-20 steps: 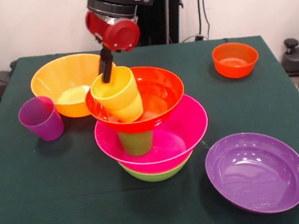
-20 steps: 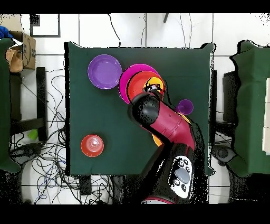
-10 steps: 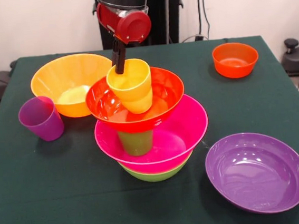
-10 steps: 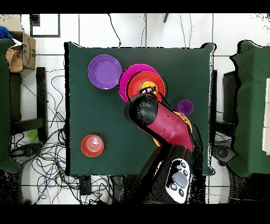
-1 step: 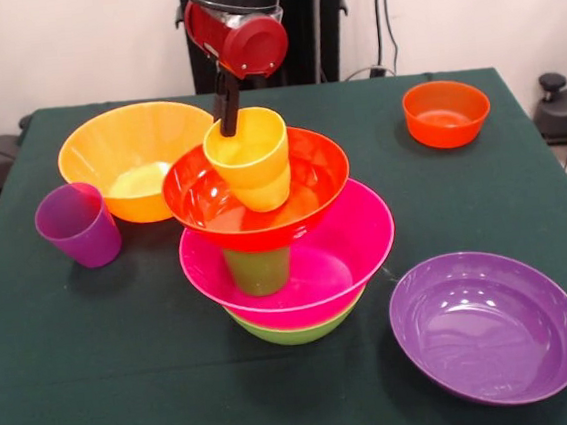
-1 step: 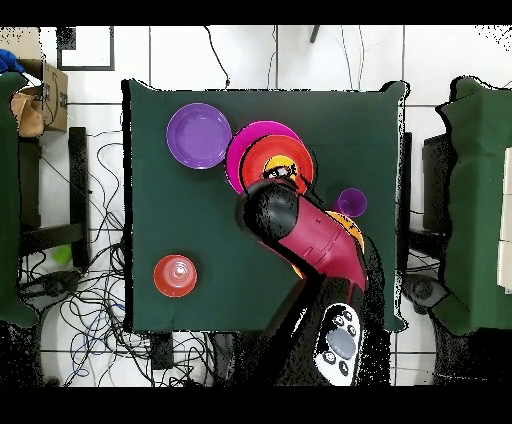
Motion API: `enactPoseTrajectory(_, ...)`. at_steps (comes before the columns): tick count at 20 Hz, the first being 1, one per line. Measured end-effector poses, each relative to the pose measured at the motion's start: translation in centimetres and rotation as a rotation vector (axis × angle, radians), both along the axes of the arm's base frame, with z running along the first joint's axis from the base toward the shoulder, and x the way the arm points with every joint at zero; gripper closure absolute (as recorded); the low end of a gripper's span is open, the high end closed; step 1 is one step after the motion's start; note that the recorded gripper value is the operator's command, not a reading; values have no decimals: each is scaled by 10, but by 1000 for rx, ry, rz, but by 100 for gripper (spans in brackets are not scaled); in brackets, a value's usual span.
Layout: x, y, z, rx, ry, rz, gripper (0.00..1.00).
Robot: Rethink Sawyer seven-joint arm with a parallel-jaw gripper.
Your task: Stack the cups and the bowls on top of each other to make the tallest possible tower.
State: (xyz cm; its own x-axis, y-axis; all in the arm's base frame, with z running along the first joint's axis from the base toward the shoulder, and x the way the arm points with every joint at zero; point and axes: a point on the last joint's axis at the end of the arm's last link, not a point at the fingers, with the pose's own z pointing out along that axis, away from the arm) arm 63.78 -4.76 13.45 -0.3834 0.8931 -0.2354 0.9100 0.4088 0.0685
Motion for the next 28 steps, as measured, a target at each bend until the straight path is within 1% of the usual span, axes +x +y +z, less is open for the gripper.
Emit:
enactPoseTrajectory(10, -1, -6, 0, -1, -1, -10, 100)
enactPoseTrajectory(28, 2, -11, 1, -21, -27, -11, 100)
